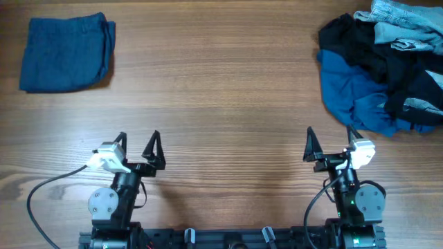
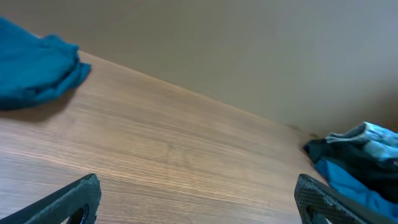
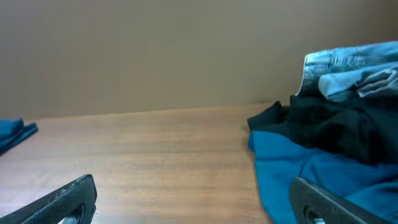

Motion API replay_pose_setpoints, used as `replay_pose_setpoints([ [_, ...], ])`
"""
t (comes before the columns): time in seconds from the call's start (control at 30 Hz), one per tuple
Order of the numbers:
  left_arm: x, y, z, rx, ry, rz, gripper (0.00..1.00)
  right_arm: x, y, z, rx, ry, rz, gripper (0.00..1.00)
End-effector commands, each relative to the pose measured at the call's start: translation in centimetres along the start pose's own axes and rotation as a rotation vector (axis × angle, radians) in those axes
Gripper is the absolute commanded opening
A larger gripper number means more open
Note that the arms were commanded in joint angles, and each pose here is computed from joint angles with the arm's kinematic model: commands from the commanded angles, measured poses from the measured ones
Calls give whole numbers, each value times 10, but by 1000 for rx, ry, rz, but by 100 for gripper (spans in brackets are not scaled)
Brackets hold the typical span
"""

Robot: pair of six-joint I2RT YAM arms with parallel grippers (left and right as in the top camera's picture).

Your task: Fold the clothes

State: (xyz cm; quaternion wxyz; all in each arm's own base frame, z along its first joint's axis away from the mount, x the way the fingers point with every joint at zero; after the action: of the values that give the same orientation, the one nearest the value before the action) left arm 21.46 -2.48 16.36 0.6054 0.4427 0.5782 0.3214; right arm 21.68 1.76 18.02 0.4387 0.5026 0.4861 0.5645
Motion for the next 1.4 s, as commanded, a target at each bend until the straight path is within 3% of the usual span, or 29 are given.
replay_pose_setpoints([
  [0.0,-20,-8,-2,55,-147,-4,100,-2,9,-1,-44,-17,-20,100],
  [0.17,-22,-9,-1,92,-151,-224,100,13,5,-1,-9,97,208,100],
  [0.3,-28,3,1,120,-137,-222,100,21,17,-3,-4,141,263,100],
  [0.43,-36,26,18,217,-85,-205,100,27,36,-6,106,131,277,100],
  [0.57,-45,50,50,369,-42,-170,100,27,50,8,255,81,267,100],
  [0.63,-47,60,69,472,4,-187,100,24,41,26,427,44,239,100],
  [0.73,-46,63,93,604,40,-141,100,20,31,56,658,15,204,100],
  [0.83,-44,57,106,698,69,-147,100,20,39,89,768,-3,223,100],
  [0.9,-42,47,105,750,84,-163,100,25,46,109,785,31,256,100],
  [1.0,-36,34,101,816,114,-182,100,48,48,122,810,225,269,100],
  [1.13,-34,21,96,878,130,-204,100,49,38,126,833,257,227,100],
  [1.27,-52,38,105,847,32,-212,99,32,52,134,798,130,174,99],
  [1.37,-63,76,119,750,46,-155,100,17,91,146,705,11,104,100],
])
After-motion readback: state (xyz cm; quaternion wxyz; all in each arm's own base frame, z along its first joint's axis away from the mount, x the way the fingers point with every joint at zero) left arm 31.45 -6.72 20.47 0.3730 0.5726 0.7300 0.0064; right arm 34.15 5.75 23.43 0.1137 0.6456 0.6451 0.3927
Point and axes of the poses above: each gripper's point midway between its finger pads, its own z axis out along the fingers, its own x axis along the line the jaws close on, y = z × x, the point moved 3 cm from there along -z, back along the fingers, and after that the axes turned 1 degree about z, right-handed, at the moved point
